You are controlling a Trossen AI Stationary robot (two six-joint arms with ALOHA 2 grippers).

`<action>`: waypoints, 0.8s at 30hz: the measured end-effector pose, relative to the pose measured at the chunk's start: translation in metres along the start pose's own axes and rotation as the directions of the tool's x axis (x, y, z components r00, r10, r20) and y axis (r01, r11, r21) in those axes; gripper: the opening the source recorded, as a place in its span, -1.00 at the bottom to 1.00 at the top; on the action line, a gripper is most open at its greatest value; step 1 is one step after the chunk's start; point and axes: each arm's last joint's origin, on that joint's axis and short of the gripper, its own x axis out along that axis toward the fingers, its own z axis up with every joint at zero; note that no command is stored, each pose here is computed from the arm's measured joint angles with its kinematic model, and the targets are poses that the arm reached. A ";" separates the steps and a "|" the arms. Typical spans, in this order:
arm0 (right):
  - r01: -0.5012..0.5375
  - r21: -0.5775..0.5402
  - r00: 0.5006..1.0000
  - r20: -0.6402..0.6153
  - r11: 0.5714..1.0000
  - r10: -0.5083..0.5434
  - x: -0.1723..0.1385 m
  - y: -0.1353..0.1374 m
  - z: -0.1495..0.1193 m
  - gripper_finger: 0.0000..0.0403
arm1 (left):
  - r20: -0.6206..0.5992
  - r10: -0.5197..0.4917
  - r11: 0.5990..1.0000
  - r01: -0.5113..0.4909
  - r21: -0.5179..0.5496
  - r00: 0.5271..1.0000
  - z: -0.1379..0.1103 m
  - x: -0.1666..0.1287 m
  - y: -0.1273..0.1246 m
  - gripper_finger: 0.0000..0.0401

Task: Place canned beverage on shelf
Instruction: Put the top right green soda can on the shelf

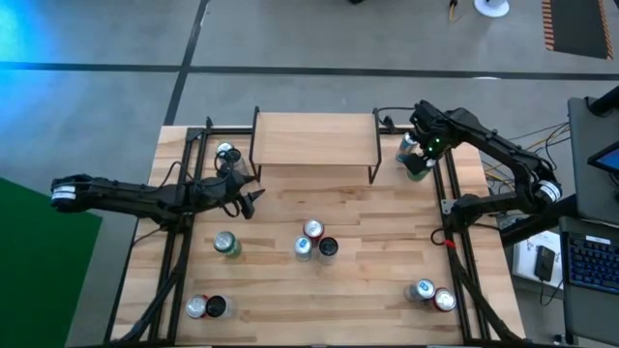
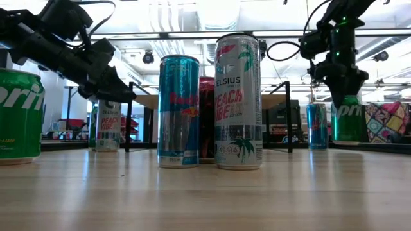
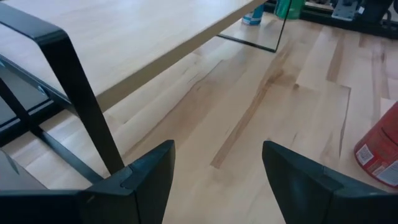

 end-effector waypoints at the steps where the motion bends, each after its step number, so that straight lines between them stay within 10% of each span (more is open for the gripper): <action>1: 0.000 -0.005 1.000 -0.004 1.000 0.000 0.000 0.000 -0.001 0.48 | -0.001 0.000 1.000 0.000 -0.006 1.000 0.000 0.000 0.000 0.14; 24: -0.006 -0.015 0.999 0.053 1.000 0.007 -0.020 -0.001 -0.020 0.50 | 0.058 0.032 0.999 -0.031 -0.020 0.998 0.008 0.000 -0.001 0.14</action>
